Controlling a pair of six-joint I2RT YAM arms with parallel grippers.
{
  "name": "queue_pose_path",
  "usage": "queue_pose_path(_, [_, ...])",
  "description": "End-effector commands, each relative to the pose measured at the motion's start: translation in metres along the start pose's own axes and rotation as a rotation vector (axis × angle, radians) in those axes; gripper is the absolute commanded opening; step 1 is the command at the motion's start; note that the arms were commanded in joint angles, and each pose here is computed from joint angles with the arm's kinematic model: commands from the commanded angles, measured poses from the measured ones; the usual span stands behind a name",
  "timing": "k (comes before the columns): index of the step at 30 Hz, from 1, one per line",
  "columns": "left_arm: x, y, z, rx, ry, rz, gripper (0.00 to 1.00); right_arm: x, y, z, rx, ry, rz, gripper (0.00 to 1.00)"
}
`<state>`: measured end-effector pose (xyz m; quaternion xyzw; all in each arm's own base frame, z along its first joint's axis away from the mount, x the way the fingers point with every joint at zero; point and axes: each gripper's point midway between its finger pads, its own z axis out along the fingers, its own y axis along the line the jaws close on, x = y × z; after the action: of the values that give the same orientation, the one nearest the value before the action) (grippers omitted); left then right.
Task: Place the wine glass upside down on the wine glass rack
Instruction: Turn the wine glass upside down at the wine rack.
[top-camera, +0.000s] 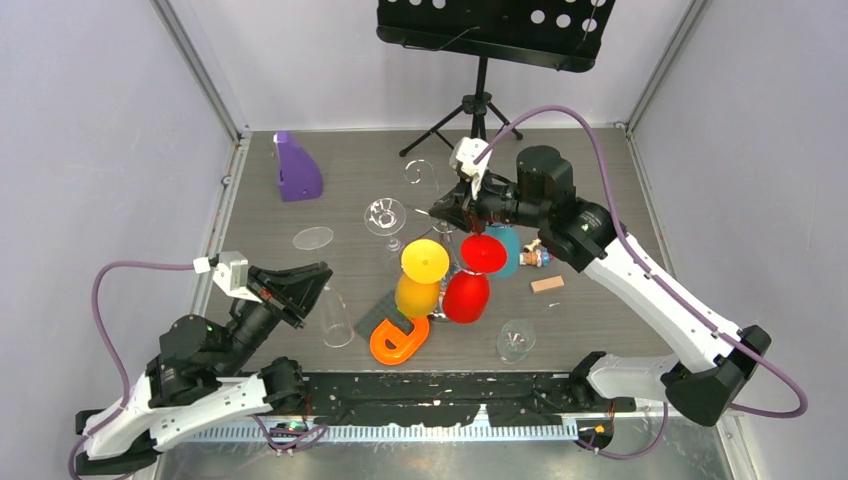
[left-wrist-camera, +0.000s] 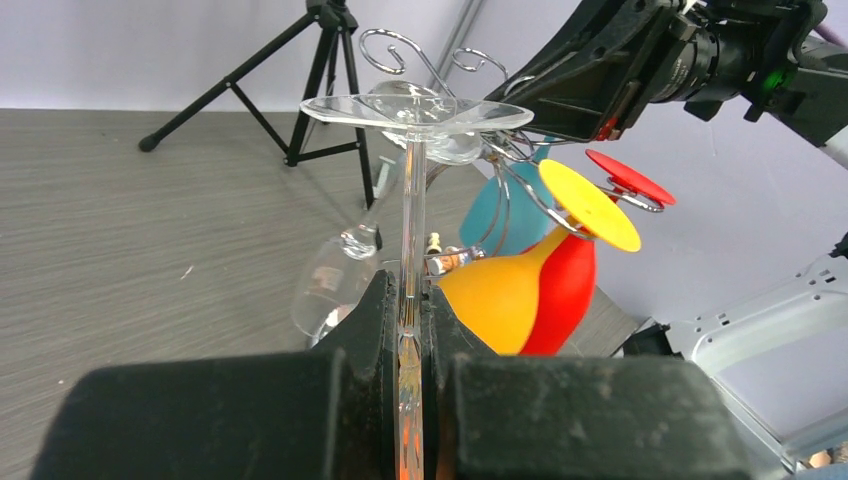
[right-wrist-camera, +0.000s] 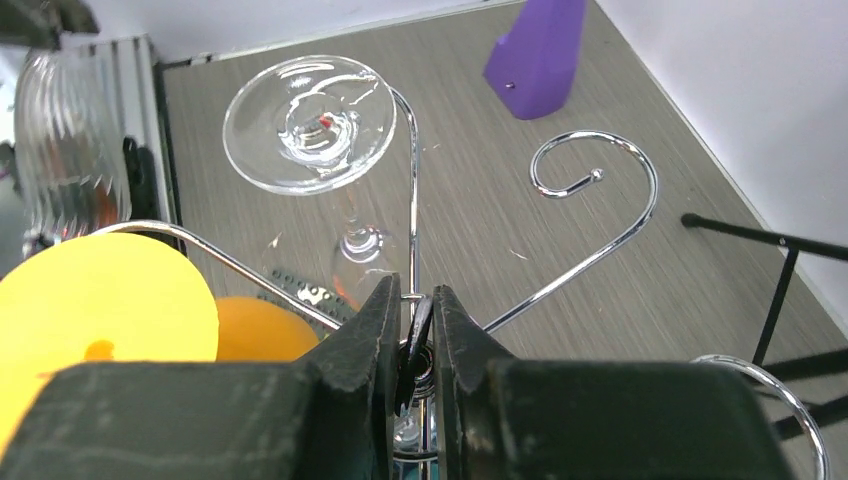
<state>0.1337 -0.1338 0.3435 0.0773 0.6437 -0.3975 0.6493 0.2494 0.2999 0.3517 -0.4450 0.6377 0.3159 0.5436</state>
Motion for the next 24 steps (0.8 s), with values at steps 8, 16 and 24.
queue_pose_path(8, [-0.021, 0.015, -0.008, -0.034, -0.141, 0.013, 0.00, -0.012, 0.042, -0.008, -0.379, -0.043, -0.318, 0.05])
queue_pose_path(16, [-0.023, 0.006, 0.001, -0.006, -0.114, 0.133, 0.00, 0.004, 0.052, -0.012, -0.518, 0.025, -0.394, 0.05])
queue_pose_path(24, [-0.019, -0.004, 0.010, 0.064, -0.172, 0.244, 0.00, 0.012, 0.056, -0.013, -0.583, 0.050, -0.402, 0.05])
